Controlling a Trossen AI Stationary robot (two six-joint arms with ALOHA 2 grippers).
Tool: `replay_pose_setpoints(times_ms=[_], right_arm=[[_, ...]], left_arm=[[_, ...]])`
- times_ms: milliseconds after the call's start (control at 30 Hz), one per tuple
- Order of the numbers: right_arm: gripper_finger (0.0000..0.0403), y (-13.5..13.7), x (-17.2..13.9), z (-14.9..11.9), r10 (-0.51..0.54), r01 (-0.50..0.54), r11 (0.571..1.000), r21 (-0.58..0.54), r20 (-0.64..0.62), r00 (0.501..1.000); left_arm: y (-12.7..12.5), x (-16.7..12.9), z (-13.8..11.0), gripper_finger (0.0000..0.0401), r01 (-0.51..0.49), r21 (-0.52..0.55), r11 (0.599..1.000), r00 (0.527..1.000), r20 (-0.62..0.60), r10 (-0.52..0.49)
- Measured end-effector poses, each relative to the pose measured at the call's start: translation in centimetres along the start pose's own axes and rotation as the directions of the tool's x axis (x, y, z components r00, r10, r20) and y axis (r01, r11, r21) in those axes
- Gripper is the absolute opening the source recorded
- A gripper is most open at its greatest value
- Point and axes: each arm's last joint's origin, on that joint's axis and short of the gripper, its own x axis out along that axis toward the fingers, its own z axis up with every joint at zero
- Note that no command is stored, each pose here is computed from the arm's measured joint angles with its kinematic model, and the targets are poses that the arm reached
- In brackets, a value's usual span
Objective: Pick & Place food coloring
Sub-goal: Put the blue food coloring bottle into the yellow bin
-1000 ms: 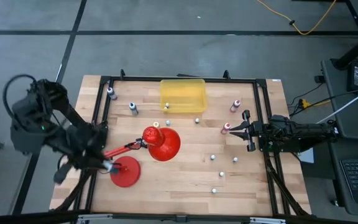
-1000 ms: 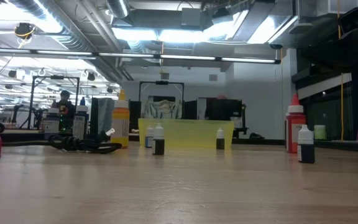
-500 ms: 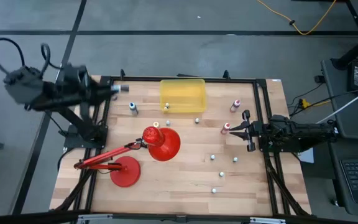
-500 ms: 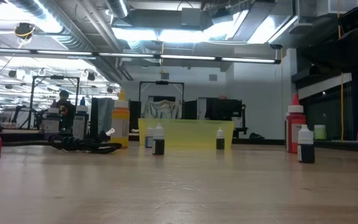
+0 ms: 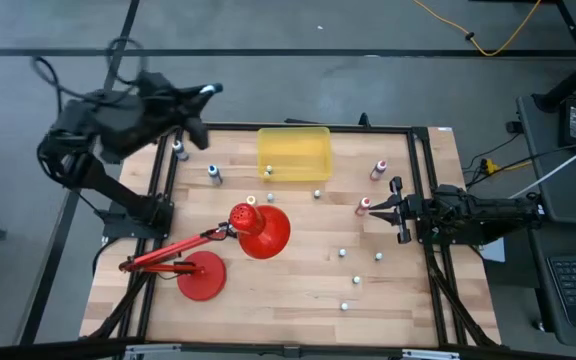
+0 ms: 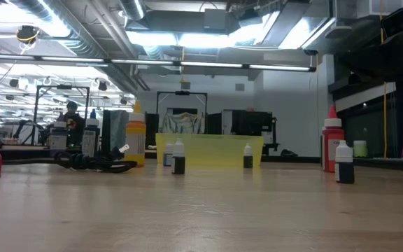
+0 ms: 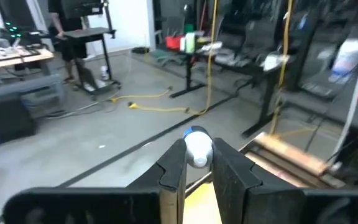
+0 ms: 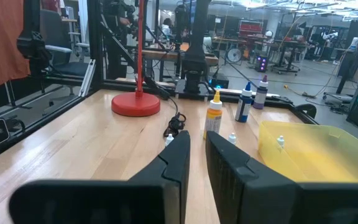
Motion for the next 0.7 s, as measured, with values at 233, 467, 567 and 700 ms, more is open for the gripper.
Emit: replay_pose_setpoints(times_ms=[233, 467, 567, 700], right_arm=[[0.0056, 0.0, 0.0, 0.0, 0.0, 0.0, 1.0, 0.0, 0.0, 1.0], [0.0056, 0.0, 0.0, 0.0, 0.0, 0.0, 1.0, 0.0, 0.0, 1.0], [0.0056, 0.0, 0.0, 0.0, 0.0, 0.0, 1.0, 0.0, 0.0, 1.0], [0.0056, 0.0, 0.0, 0.0, 0.0, 0.0, 1.0, 0.0, 0.0, 1.0]], left_arm=[[-2.3, 5.9, -1.7, 0.0051, 0.012, 0.111, 0.994, 0.987, -0.161, 0.006], [-3.1, 11.2, -3.4, 0.0051, 0.059, 0.124, 0.991, 0.954, -0.3, -0.019], [-3.8, 13.6, -4.5, 0.0051, 0.098, 0.129, 0.987, 0.929, -0.369, -0.043], [-4.6, 16.7, -6.0, 0.0051, 0.16, 0.132, 0.978, 0.888, -0.451, -0.085]])
